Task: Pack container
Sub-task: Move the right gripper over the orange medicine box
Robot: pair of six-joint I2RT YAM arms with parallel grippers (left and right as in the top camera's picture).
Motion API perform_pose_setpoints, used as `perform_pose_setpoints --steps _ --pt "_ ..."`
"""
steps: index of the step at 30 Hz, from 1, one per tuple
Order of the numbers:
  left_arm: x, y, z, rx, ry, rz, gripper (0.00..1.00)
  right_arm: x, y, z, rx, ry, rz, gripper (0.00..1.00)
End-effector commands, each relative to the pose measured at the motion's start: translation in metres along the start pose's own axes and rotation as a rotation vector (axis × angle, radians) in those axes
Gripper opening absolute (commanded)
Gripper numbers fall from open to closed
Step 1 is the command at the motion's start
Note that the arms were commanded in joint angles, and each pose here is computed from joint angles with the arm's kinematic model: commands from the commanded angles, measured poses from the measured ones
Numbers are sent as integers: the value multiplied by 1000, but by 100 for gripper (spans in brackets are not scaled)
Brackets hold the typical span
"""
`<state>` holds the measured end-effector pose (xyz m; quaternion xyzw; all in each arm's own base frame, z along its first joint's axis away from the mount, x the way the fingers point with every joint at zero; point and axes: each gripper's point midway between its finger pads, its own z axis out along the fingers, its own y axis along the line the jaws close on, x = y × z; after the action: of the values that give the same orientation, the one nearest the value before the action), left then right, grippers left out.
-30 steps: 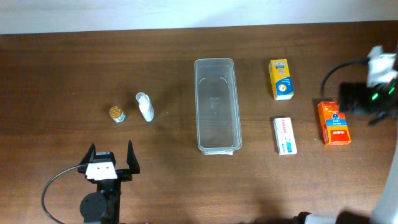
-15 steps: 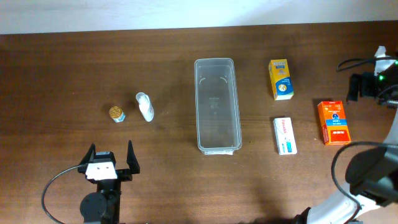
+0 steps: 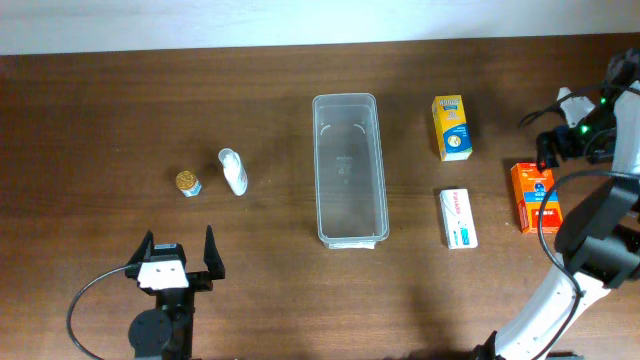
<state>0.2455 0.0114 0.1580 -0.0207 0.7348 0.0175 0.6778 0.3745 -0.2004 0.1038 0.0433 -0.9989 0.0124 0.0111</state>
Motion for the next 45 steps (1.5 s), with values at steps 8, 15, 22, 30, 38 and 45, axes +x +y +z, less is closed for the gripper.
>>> perform_pose_setpoints --steps 8,15,22,30,38,45 --pt "2 -1 0 9 -1 -7 100 6 6 32 -75 87 37 98" --pt "2 -1 0 9 -1 -7 99 23 8 29 -60 170 146 99" --pt "2 -1 0 9 -1 -7 99 16 19 29 -82 160 171 98" --pt "2 -1 0 10 -1 -7 99 -1 17 31 -94 82 174 98" --pt "2 -1 0 9 -1 -7 99 33 27 22 -127 213 190 98" --pt "2 -1 0 9 -1 -7 99 44 36 -23 -140 145 205 98"
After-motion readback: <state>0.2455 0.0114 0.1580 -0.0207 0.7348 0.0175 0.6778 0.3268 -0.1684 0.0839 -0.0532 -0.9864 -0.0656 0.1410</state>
